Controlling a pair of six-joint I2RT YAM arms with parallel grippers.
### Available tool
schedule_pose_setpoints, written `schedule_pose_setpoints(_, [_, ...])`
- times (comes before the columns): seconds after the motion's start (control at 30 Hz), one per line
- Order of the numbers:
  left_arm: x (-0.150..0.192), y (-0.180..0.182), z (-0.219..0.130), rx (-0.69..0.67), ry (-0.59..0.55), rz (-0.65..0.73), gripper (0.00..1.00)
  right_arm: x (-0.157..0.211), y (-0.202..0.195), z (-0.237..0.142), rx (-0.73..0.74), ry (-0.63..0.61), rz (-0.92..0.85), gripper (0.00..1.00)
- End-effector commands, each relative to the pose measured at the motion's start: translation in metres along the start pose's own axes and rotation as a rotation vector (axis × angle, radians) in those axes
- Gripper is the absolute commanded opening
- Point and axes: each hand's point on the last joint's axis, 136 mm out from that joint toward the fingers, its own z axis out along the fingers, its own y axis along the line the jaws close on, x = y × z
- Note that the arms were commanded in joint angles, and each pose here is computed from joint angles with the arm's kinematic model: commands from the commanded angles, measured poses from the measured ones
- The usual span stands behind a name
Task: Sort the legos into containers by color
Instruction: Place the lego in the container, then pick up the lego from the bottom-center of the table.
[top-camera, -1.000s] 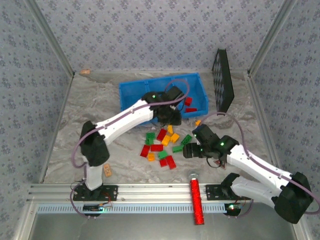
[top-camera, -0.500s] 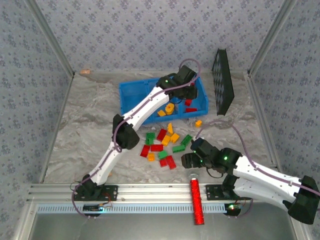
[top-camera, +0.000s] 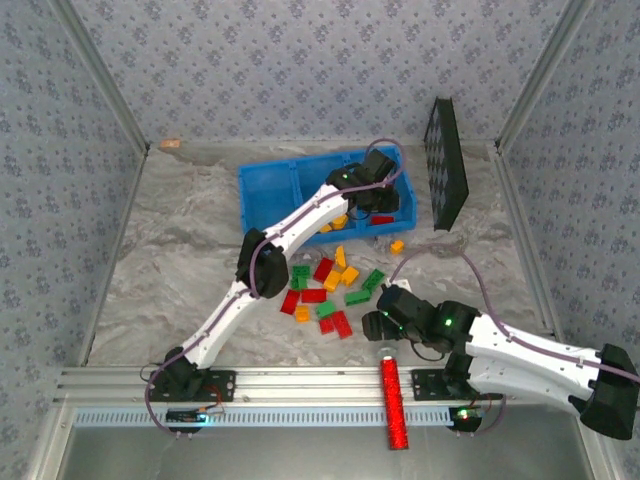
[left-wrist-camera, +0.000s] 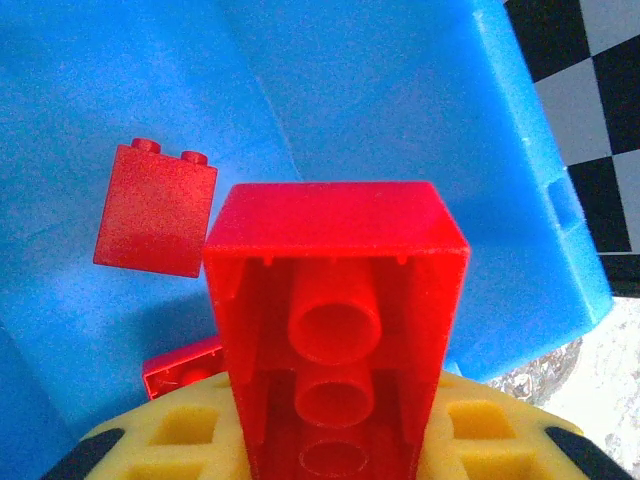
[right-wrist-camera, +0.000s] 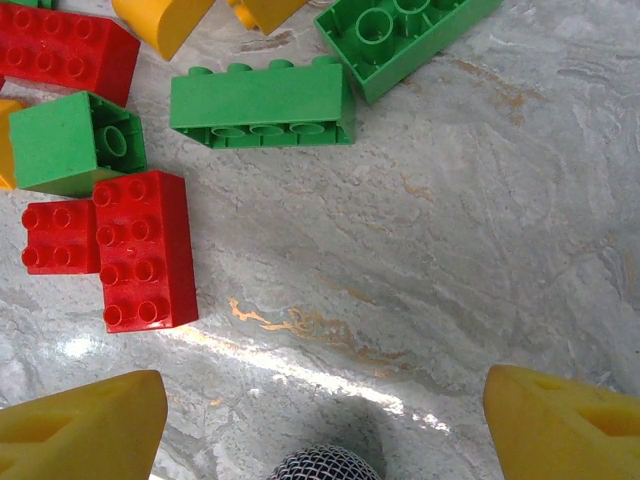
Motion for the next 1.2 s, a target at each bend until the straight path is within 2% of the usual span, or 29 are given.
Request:
schedule_pose_setpoints(0.0, [0.0, -0.001, 0.01, 0.019, -0.003, -0.025, 0.21, -0.001, -0.002, 0.0, 0.025, -0.019, 0.017, 0.84])
schedule_pose_setpoints(0.2, [0.006, 0.004, 0.014, 0.006, 0.016, -0.043, 0.35, -0.007, 0.008, -0.005, 0.023, -0.005, -0.029, 0.84])
schedule_pose_setpoints(0.5, [-0.006, -0.008, -0.003, 0.036, -0.013, -0.023, 0.54, -0.011, 0.033, 0.004, -0.025, 0.016, -0.135, 0.84])
schedule_pose_setpoints(0.9, [-0.021, -0.027, -0.038, 0.087, -0.05, 0.005, 0.55, -0.007, 0.073, 0.015, -0.092, 0.054, -0.29, 0.83])
schedule_pose_setpoints(1.17, [-0.031, -0.046, -0.072, 0.149, -0.073, 0.056, 0.55, -0.002, 0.085, 0.033, -0.058, 0.099, -0.356, 0.83])
